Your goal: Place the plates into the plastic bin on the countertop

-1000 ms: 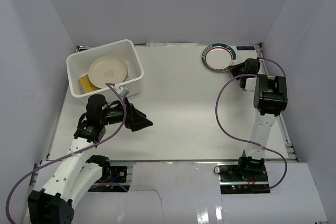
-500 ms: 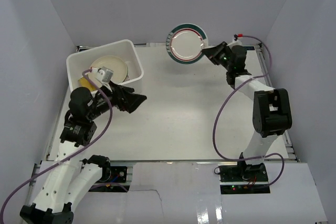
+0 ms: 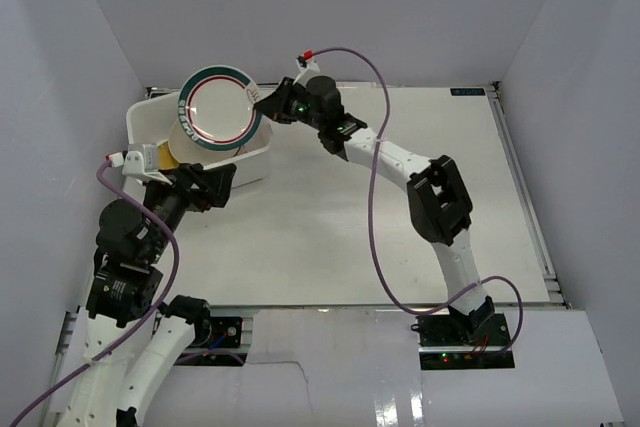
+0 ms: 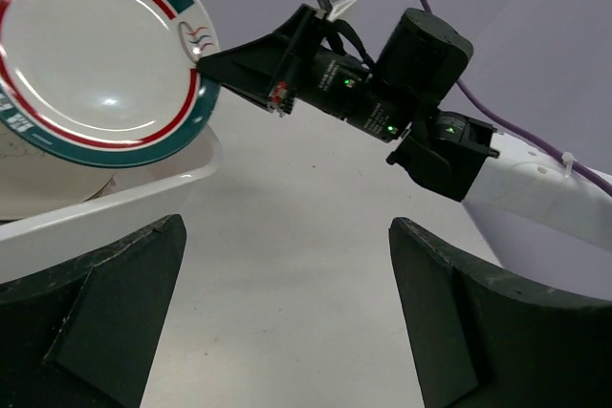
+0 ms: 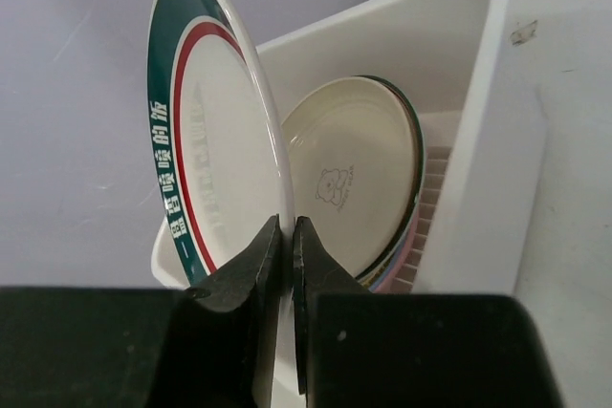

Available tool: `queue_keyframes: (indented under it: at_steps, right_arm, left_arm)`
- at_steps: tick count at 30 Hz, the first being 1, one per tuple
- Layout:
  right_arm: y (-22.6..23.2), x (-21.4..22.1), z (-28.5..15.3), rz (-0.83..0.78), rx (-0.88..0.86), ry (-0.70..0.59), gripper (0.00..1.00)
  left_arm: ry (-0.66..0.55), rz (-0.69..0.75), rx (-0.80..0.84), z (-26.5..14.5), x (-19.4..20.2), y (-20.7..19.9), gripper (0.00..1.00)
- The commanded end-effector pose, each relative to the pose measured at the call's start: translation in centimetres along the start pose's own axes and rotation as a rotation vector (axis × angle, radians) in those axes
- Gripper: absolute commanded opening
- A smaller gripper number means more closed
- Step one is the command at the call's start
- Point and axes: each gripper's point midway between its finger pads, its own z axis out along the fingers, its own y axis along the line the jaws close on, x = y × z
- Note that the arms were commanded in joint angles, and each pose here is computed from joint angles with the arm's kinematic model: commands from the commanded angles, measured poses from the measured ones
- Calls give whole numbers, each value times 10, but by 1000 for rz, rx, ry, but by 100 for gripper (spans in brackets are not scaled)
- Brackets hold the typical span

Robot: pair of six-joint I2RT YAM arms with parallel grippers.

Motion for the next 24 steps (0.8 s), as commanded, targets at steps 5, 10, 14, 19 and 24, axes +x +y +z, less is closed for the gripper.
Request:
queue_keyframes:
  at_steps: [5, 10, 14, 19, 24]
  right_arm:
    - [40, -3, 50, -40, 1, -83, 24]
    - [73, -37, 42, -103, -48, -130, 88]
    - [71, -60, 0, -186, -7, -163, 91]
    - [76, -79, -91, -357, 39, -206, 92]
    - [39, -65, -199, -467, 228, -253, 90]
  left_arm:
    - [4, 16, -53, -2, -4, 7, 98]
    - [-29, 17, -71, -4, -18, 6, 98]
    - [-43, 15, -66, -3, -28, 1, 98]
    - [-57, -5, -41, -1, -35, -7, 98]
    - [-30, -10, 50, 1, -27, -21, 98]
